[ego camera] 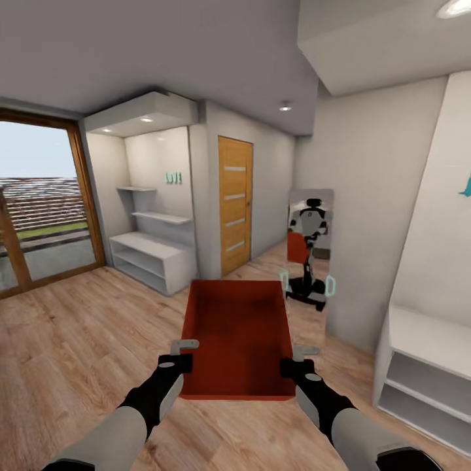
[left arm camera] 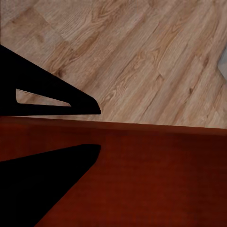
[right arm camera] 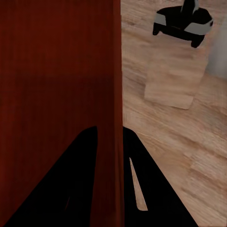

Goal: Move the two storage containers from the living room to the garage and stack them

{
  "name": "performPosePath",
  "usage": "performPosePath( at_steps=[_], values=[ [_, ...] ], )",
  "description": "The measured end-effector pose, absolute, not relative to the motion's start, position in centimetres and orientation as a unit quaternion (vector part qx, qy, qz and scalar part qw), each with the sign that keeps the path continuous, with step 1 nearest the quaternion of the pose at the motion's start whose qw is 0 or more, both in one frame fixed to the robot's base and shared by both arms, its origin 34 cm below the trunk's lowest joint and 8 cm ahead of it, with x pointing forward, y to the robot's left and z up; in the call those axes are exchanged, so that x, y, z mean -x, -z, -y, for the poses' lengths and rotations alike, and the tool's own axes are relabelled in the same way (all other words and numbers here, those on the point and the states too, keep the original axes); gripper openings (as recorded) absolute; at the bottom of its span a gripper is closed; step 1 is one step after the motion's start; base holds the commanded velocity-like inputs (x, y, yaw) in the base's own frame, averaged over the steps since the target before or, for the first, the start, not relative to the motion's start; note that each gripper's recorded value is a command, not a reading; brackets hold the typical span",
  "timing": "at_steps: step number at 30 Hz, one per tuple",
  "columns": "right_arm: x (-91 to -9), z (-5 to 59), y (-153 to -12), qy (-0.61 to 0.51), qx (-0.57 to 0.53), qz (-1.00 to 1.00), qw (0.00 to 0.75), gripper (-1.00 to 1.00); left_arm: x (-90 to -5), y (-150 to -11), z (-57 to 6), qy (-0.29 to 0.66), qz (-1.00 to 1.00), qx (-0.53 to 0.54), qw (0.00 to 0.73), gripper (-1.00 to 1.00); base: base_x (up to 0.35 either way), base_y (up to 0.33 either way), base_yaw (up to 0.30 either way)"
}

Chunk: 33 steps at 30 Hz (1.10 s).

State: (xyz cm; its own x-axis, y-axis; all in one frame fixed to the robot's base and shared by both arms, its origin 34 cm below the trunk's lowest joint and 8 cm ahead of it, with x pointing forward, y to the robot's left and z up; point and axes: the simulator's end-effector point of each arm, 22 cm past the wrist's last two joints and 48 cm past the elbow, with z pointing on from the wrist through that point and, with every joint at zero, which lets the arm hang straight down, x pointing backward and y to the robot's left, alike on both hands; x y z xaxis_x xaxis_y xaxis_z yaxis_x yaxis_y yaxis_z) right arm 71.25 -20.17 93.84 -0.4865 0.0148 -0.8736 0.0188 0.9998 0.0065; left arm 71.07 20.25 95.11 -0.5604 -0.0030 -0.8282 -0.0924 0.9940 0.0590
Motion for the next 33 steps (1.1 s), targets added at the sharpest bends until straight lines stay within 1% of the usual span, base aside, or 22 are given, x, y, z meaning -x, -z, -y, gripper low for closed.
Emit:
performPosePath(
  at_steps=[10,33],
  values=[
    [-71.26,20.16,-93.84,0.002,-0.01,-0.862,0.507,-1.0,-71.07,-95.11,-20.26,-0.048,-0.882,0.027,0.468,-1.0,0.323,0.0,0.25],
    [-71.28,20.21,-93.88,0.002,-0.01,-0.862,0.507,-1.0,-71.1,-95.16,-20.21,-0.048,-0.882,0.027,0.469,-1.0,0.323,0.0,0.01]
  ],
)
